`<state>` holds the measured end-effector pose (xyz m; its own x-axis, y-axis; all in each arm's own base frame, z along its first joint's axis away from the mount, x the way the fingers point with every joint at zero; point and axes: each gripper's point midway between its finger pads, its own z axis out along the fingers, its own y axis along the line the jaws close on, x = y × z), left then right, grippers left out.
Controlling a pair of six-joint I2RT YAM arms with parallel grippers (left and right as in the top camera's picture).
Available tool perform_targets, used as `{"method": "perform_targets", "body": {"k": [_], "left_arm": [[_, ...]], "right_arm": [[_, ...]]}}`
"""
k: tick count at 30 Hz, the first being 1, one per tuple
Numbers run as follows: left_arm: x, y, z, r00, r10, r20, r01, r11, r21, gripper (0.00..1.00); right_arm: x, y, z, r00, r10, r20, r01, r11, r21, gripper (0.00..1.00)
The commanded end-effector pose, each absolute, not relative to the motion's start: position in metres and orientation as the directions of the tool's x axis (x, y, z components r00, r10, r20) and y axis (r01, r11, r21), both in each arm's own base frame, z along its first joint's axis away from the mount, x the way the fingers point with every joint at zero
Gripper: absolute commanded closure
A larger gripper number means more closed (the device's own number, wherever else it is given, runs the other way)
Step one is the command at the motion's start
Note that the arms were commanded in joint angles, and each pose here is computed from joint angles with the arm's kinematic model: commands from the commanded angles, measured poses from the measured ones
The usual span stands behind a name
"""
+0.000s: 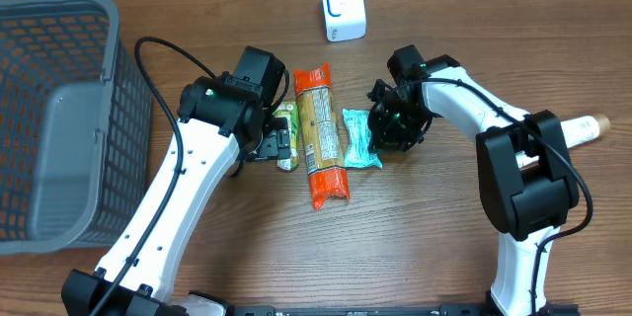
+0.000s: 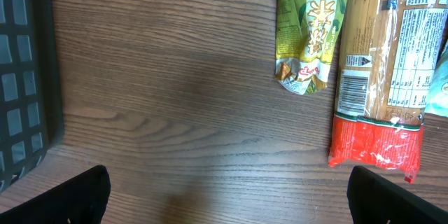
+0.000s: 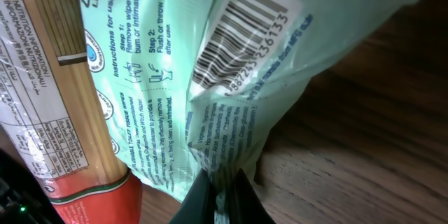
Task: Scan the item barcode
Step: 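Grasp the mint-green wrapped packet with the right gripper, then drag the packet rightward and release it on the table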
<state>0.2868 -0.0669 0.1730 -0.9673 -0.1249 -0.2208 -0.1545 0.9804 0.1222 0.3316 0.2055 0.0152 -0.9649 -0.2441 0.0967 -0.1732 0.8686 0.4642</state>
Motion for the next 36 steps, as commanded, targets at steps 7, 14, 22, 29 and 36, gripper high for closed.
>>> {"method": "perform_targets", "body": {"k": [7,14,22,29,36], "left_arm": [[0.288,-0.065,0.172,-0.964,-0.144,-0.226,-0.177,0.975,0.132,0.0],[0.288,-0.065,0.172,-0.964,-0.144,-0.225,-0.176,0.976,0.131,0.01],[0.288,-0.065,0.172,-0.964,-0.144,-0.226,-0.177,0.975,0.132,0.0],[0.288,-0.065,0.172,-0.964,-0.144,-0.226,-0.177,0.975,0.132,0.01],[0.288,-0.065,0.172,-0.964,-0.144,-0.226,-0.177,0.975,0.132,0.0]], "right_arm": [[0.36,0.114,0.085,-0.994,0.01,-0.105,0.008,1.0,0.025,0.96],[0.33,0.047,0.122,-0.966,0.168,-0.199,0.237,0.883,-0.404,0.96],[0.318,0.015,0.093,-0.995,0.088,-0.041,0.091,0.709,-0.7,0.96],[0.317,0.041,0.064,-0.999,-0.018,0.034,-0.038,0.664,-0.747,0.96],[0.299,0.127,0.034,-0.961,-0.247,0.127,-0.275,0.78,-0.562,0.38]]}}
